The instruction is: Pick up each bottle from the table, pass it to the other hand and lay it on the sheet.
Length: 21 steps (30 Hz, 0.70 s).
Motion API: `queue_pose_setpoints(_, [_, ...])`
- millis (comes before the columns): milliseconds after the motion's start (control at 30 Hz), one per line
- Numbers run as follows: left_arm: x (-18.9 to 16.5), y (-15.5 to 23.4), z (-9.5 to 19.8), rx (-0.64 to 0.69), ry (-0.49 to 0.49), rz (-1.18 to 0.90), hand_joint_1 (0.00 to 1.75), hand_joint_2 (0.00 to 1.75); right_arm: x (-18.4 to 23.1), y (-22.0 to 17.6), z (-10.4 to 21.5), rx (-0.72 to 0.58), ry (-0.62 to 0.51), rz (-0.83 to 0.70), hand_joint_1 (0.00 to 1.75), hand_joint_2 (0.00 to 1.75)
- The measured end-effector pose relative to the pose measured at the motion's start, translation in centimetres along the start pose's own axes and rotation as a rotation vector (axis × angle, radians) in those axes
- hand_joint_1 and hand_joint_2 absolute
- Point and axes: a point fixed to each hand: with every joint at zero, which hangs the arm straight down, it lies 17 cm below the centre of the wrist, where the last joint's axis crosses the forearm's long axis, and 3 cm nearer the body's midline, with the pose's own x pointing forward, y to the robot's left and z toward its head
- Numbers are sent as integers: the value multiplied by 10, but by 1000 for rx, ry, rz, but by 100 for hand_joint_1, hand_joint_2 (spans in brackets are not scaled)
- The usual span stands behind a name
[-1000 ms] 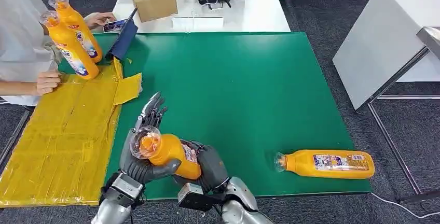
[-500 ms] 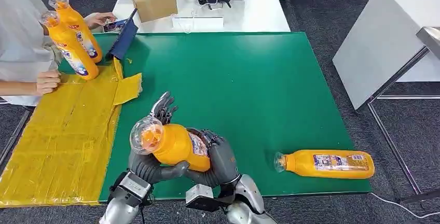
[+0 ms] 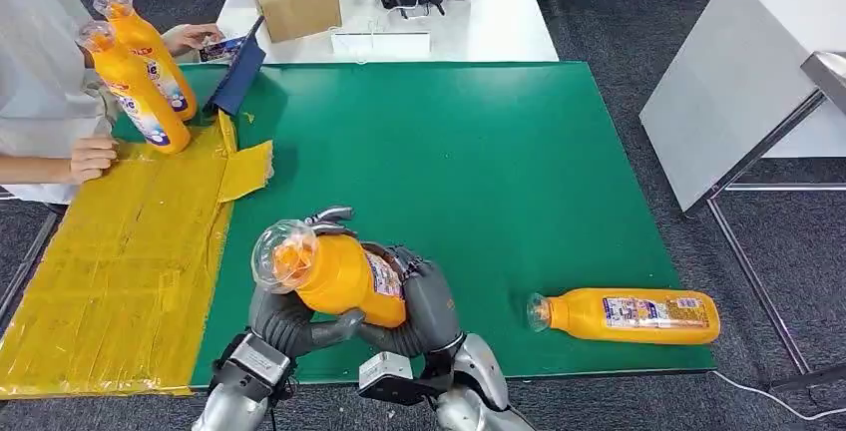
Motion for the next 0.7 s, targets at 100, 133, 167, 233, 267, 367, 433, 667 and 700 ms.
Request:
queue_pose_setpoints(100, [0, 0, 0, 1, -1, 1, 175, 175, 0, 0, 0, 2, -1, -1, 175, 175])
queue_pose_setpoints(133, [0, 2, 0, 5, -2, 6, 175, 175, 2, 2, 0, 6, -4, -3, 175, 175])
queue_pose_setpoints(167, [0, 2, 0, 6, -2, 7, 175, 175, 2, 2, 1, 6, -5, -4, 175, 175])
queue_pose_setpoints(233, [0, 2, -1, 7, -2, 8, 175, 175, 2, 2, 1, 3, -6, -4, 164, 175])
queue_pose_setpoints(267, [0, 2, -1, 7, -2, 8, 175, 175, 3, 1, 0, 0, -7, -6, 164, 175])
queue_pose_setpoints(367, [2, 3, -5, 3, -17, -18, 175, 175, 6, -5, -1, -22, -11, -19, 164, 175])
queue_pose_setpoints(433, [4, 3, -8, 2, -27, -29, 175, 175, 9, -9, -2, -31, -19, -21, 164, 175])
queue_pose_setpoints(667, [7, 2, -11, 0, -37, -31, 175, 175, 10, -14, -3, -43, -23, -21, 30, 175])
queue_pose_setpoints(700, [7, 2, -11, -1, -38, -31, 175, 175, 10, -14, -3, -44, -23, -21, 0, 175])
